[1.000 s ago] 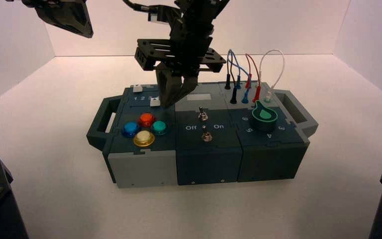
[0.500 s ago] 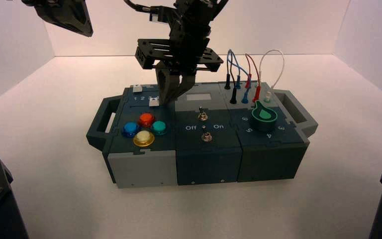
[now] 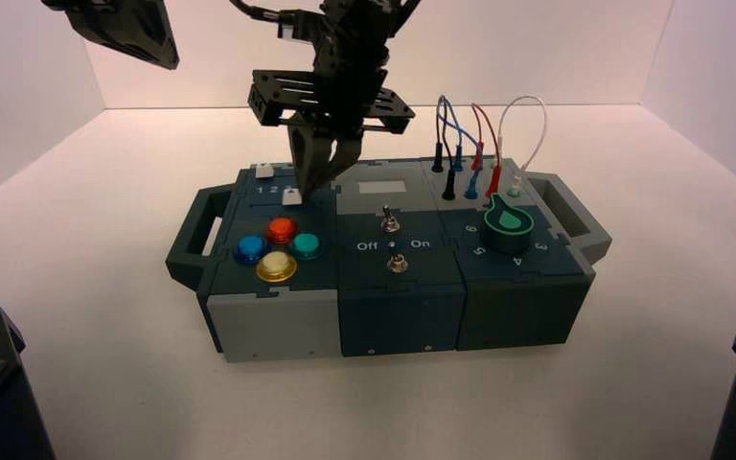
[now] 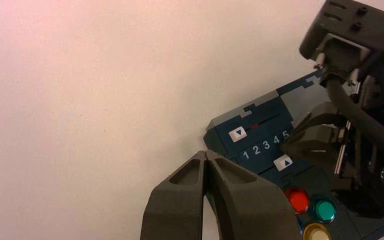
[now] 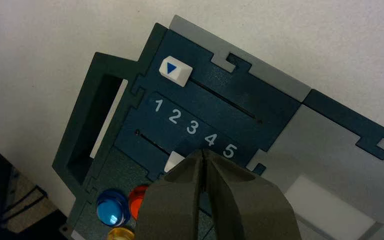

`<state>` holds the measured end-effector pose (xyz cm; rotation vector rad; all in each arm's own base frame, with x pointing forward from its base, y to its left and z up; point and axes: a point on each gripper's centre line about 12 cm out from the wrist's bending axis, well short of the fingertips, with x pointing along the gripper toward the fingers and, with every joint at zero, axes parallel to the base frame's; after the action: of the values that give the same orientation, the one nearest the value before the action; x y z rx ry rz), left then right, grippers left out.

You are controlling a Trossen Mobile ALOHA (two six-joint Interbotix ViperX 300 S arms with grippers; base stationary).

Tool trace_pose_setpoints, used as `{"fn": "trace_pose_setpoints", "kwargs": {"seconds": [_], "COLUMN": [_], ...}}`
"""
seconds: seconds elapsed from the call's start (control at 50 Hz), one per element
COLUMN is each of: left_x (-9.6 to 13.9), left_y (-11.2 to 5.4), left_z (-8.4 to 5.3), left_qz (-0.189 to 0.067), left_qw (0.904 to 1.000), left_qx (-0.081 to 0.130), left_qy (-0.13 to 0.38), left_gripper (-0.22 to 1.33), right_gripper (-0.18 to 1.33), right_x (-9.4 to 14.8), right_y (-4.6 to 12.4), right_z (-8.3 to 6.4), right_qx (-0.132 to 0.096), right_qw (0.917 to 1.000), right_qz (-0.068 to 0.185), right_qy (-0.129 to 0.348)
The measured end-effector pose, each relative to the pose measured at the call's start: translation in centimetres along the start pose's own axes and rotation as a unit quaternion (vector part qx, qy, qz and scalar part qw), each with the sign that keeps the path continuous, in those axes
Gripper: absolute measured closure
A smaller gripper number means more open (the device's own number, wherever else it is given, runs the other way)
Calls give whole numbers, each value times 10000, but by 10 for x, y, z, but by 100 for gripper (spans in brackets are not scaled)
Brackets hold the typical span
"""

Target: Move the bottom slider to position 1.

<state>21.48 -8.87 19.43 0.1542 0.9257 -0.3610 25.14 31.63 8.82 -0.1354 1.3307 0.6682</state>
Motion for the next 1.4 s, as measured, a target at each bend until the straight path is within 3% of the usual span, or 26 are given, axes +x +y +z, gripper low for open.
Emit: {"fn": "trace_pose_setpoints", "kwargs": {"seconds": [0.62, 1.4], "left_x": [0, 0], "left_y": [0, 2], "left_z": [0, -1], "left_qz": [4, 22], "left_qw": [10000, 10000], "left_qx": [2, -10], "left_qy": [15, 30], "left_gripper": [128, 128], "right_gripper": [130, 130], "right_x": [4, 12], "right_y": [10, 27], "right_z": [-8, 0], "right_qx": [59, 114], "right_qw": [9997, 9994], "right_qz": [112, 289], "right_qy": [202, 176]}}
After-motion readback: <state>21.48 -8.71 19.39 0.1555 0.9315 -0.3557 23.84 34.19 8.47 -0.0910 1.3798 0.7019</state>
